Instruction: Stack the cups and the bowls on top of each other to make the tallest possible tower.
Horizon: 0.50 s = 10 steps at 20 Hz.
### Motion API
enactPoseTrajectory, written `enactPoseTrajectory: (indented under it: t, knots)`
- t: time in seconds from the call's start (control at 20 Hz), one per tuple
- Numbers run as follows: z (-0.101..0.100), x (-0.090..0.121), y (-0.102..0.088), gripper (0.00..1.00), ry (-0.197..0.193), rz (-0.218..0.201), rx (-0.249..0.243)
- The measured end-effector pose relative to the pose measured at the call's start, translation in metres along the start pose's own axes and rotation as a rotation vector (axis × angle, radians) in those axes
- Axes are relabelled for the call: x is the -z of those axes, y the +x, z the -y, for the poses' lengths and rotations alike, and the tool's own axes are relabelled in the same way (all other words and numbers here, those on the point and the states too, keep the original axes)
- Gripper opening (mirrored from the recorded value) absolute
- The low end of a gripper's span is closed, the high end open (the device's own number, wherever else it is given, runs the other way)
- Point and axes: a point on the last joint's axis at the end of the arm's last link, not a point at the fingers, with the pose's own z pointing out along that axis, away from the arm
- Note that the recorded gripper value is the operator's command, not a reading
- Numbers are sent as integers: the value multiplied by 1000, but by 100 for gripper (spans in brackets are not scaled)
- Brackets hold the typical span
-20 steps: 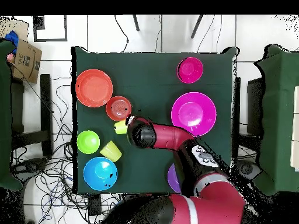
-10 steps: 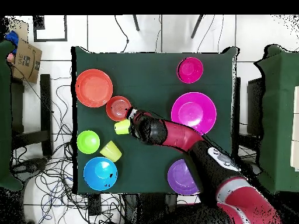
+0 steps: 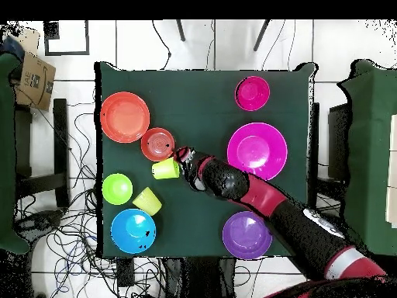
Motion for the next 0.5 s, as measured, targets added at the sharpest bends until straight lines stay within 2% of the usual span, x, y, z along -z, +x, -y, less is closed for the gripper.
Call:
enactPoseTrajectory:
  t: [0.1,0.15,0.25,0.3,0.4,0.5]
  knots:
    - [7,-3,5,100,-29,-54,-35]
    - [12,-6,11,100,-52,-110,-63]
    - [14,-10,17,100,-68,-155,-81]
    - [16,-14,23,100,-81,-192,-94]
    - [17,-18,29,100,-97,-231,-107]
    - [16,-28,43,100,-130,-298,-131]
